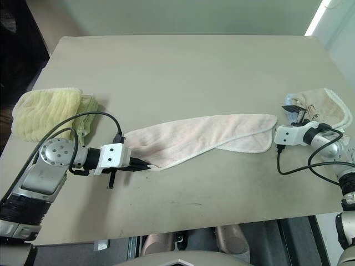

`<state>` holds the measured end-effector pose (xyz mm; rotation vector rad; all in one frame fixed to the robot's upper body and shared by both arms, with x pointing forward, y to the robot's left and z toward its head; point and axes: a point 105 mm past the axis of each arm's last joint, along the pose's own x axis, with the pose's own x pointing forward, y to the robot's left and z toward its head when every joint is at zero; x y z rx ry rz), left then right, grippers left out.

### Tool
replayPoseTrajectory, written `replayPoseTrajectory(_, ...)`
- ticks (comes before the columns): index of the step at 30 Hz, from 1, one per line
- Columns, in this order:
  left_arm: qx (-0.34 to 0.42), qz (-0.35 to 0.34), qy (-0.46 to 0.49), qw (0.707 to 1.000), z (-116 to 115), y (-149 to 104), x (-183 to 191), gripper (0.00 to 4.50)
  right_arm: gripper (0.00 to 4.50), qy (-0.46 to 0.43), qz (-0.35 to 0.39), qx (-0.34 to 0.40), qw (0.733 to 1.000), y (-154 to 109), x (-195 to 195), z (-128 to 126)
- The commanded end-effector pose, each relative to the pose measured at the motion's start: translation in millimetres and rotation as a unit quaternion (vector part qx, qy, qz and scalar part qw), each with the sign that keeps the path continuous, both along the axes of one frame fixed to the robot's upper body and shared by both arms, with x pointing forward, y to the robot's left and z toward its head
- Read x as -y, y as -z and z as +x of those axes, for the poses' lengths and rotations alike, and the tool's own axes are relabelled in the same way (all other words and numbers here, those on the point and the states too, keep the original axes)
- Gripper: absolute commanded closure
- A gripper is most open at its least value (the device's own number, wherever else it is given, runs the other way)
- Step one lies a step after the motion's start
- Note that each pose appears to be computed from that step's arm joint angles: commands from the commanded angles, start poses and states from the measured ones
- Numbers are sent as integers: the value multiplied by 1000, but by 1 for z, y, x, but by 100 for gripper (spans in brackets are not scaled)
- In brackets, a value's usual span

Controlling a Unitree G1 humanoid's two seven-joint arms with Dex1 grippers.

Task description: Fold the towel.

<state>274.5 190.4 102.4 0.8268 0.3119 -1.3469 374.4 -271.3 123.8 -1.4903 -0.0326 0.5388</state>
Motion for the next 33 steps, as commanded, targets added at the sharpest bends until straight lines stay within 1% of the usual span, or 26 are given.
replayPoseTrajectory(1,18,0,10,1000,2,-8,3,446,0,-12,-1,26,1000,-8,-7,5)
replayPoseTrajectory(7,18,2,8,1000,1,-9,2,446,0,-27,7,38,999,-11,-16,8)
replayPoseTrajectory(12,17,2,6,1000,0,-8,1,446,0,-46,15,35,998,-9,-22,5)
replayPoseTrajectory(15,16,2,3,1000,-1,-8,0,450,56,-62,24,31,997,-9,-28,-1)
replayPoseTrajectory(17,16,2,3,1000,-1,-8,-1,450,119,-66,27,30,997,-10,-29,-3)
replayPoseTrajectory(19,16,3,2,1000,-1,-7,-1,450,193,-67,27,30,997,-11,-27,-6)
replayPoseTrajectory(20,16,2,2,1000,-1,-7,-1,450,223,-67,27,30,997,-11,-26,-7)
replayPoseTrajectory(26,15,2,2,1000,-1,-5,0,450,445,-53,28,36,998,-16,-15,-15)
replayPoseTrajectory(31,15,1,3,1000,0,-4,0,450,449,-40,31,40,998,-18,-8,-19)
replayPoseTrajectory(33,21,-1,-1,1000,3,-5,0,450,449,-31,38,47,998,-23,-5,-19)
